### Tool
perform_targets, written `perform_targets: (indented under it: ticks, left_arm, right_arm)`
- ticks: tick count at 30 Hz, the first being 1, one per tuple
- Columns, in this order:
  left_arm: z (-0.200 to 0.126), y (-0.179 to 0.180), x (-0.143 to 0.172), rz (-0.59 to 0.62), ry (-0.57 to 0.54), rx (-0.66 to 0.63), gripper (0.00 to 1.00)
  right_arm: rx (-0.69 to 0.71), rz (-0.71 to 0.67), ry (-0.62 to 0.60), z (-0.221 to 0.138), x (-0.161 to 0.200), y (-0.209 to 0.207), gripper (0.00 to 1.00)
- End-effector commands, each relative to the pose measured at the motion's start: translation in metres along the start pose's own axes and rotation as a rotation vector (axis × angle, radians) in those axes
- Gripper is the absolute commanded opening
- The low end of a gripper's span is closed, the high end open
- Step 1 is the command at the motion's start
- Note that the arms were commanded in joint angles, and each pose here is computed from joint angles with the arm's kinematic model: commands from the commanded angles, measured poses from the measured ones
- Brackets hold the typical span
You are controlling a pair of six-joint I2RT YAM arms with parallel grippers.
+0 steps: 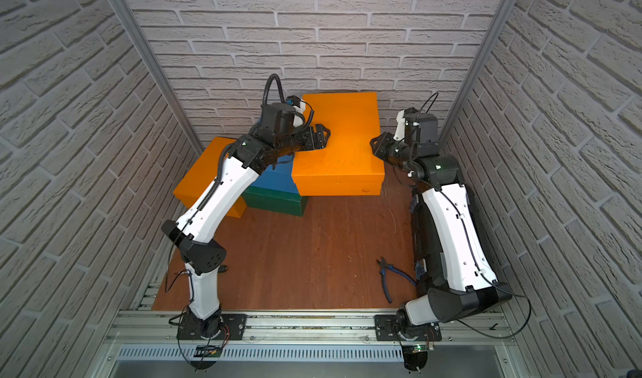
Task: Stack the shoeboxes
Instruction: Place the shoebox at the shoebox.
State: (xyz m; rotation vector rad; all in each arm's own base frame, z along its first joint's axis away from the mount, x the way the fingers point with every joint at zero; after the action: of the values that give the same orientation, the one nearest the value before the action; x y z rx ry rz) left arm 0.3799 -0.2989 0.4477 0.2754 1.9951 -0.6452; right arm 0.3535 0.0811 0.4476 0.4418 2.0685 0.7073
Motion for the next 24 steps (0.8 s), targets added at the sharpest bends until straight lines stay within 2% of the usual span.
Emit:
perform_targets:
  ticks: [1,8,11,13,18,24]
  left_arm:
    - [-0.047,-0.089,-0.01,0.117,-0.035,0.473,0.93]
    - [-0.056,-0.034,-0.041,0.103,-0.104,0.38,0.93]
    - [-0.053,0.0,-0.05,0.075,-0.113,0.316,0.93]
    - [-0.047,0.028,-0.052,0.043,-0.108,0.272,0.93]
    - [-0.036,0.095,-0.057,-0.036,-0.116,0.192,0.93]
    - [-0.03,0.16,-0.063,-0.12,-0.13,0.107,0.94]
  right_arm:
    - [-0.42,-0.096,0.214,0.038,0.045,0.091,0.28]
    - [-0.503,-0.12,0.25,0.086,0.058,0.138,0.28]
    - [-0.54,-0.115,0.275,0.109,0.064,0.155,0.28]
    - [-0.549,-0.097,0.31,0.137,0.075,0.16,0.28]
    - [-0.595,-0.055,0.351,0.177,0.095,0.17,0.28]
    - [-0.602,-0.067,0.424,0.2,0.126,0.171,0.31]
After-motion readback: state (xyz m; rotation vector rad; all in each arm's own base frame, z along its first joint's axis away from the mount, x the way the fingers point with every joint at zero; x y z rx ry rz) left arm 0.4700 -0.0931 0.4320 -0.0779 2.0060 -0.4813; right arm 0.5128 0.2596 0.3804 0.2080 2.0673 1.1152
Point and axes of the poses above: each gripper's point midway between its finger pads, its own z axis out along the fingers, its own y axis along the line the jaws close on, x = y × z, the point moved 6 cm from there along -z, back along the fingers, and after that the axes turned 5 degrees about z, right-handed, at the moved point
